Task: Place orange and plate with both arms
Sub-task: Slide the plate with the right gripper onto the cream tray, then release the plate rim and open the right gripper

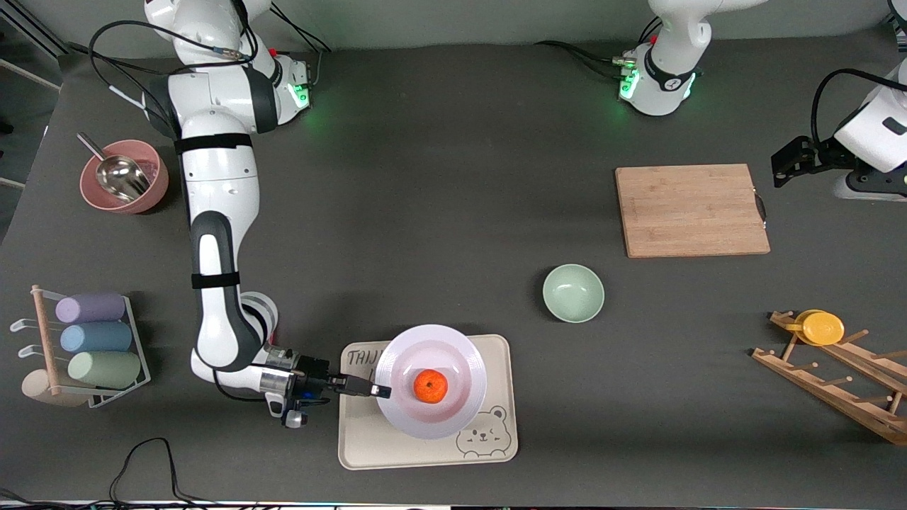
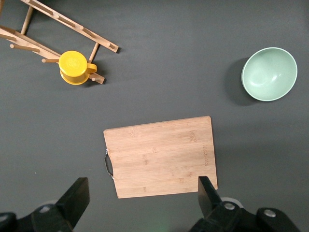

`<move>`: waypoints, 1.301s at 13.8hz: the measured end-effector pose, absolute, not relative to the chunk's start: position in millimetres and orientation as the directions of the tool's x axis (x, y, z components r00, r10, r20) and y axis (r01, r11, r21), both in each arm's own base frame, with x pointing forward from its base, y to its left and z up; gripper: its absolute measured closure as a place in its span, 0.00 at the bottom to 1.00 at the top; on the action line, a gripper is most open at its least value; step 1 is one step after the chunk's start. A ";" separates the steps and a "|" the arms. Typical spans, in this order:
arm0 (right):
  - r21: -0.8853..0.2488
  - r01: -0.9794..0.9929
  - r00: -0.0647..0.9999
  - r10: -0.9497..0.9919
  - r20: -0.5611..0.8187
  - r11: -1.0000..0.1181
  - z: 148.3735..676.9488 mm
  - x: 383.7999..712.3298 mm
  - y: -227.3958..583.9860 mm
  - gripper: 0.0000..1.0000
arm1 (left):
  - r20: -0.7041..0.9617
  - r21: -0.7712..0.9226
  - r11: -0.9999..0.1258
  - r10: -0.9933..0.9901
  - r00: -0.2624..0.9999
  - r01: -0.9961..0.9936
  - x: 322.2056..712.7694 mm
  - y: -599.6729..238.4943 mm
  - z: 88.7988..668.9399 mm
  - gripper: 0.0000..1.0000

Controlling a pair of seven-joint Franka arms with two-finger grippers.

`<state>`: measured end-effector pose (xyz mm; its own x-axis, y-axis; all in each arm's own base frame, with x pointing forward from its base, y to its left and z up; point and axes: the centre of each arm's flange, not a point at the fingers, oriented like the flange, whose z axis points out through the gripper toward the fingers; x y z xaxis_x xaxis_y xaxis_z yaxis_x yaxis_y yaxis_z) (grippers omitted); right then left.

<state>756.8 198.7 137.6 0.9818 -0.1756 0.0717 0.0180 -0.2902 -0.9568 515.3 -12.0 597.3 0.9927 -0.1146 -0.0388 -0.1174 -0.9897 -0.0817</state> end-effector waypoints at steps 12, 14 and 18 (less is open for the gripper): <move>-0.943 0.066 0.978 -0.164 0.126 -0.327 94.9 746.3 202.3 0.96 | -0.038 -0.036 -0.995 -0.092 0.995 -0.094 515.5 -5.2 595.7 0.00; -0.943 0.065 0.978 -0.165 0.125 -0.327 94.3 746.4 201.3 0.93 | -0.038 -0.038 -0.995 -0.093 0.995 -0.094 515.6 -5.1 595.7 0.00; -0.943 0.065 0.978 -0.165 0.125 -0.327 94.3 746.4 201.4 0.67 | -0.038 -0.039 -0.995 -0.094 0.995 -0.095 515.6 -5.1 595.7 0.00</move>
